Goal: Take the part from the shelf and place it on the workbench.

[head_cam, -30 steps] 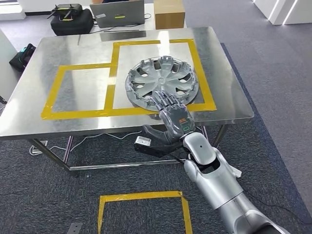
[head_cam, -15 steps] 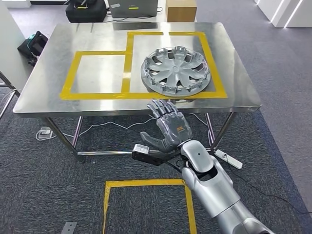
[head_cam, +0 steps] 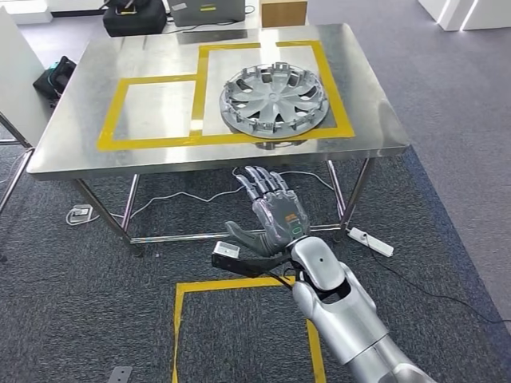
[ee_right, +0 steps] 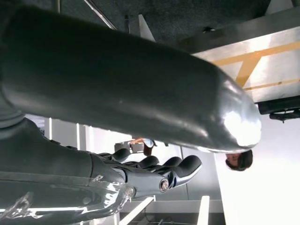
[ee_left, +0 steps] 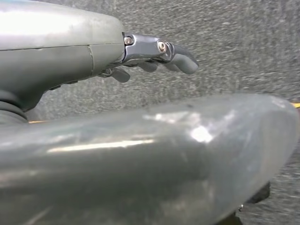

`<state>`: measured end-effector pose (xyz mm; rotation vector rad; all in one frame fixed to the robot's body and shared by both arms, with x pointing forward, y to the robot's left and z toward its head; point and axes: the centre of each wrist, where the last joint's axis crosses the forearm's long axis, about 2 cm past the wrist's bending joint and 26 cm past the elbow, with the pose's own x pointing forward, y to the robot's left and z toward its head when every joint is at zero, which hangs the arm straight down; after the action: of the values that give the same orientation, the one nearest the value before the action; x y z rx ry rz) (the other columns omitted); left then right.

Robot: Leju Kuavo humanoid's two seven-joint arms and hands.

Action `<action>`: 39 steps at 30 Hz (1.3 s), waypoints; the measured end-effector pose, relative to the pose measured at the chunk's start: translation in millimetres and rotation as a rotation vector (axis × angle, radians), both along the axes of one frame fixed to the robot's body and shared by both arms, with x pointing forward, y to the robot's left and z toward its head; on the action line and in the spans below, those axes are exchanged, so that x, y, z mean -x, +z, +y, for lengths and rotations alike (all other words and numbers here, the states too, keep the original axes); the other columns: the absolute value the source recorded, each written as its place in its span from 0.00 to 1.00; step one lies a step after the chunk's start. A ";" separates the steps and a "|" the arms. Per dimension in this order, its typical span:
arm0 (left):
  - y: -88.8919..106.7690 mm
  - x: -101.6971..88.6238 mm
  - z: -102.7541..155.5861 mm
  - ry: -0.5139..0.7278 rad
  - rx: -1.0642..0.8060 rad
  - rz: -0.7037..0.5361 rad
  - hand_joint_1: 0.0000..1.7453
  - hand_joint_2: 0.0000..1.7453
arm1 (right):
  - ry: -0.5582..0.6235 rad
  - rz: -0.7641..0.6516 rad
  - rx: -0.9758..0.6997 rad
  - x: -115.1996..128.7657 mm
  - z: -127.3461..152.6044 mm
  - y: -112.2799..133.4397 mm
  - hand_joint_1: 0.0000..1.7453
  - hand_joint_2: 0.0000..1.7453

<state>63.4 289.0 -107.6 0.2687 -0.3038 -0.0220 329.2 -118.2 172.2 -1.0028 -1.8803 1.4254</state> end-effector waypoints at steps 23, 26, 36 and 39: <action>-0.3 2.1 -2.7 0.038 0.006 0.023 0.00 0.00 | -0.038 -0.032 0.066 10.9 4.3 -11.7 0.00 0.00; -0.6 4.3 -1.4 0.040 0.005 0.026 0.00 0.00 | -0.035 -0.047 0.079 11.4 6.0 -11.0 0.00 0.00; -1.1 7.2 2.5 0.048 -0.002 0.041 0.00 0.00 | -0.027 -0.062 0.086 16.2 12.2 -10.8 0.00 0.00; -0.7 4.7 2.2 0.048 0.000 0.036 0.00 0.00 | -0.032 -0.073 0.082 16.0 13.6 -8.1 0.00 0.00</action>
<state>58.8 291.2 -108.3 0.2751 -0.2613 0.0204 313.2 -104.6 164.1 -1.1336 -1.8614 1.4763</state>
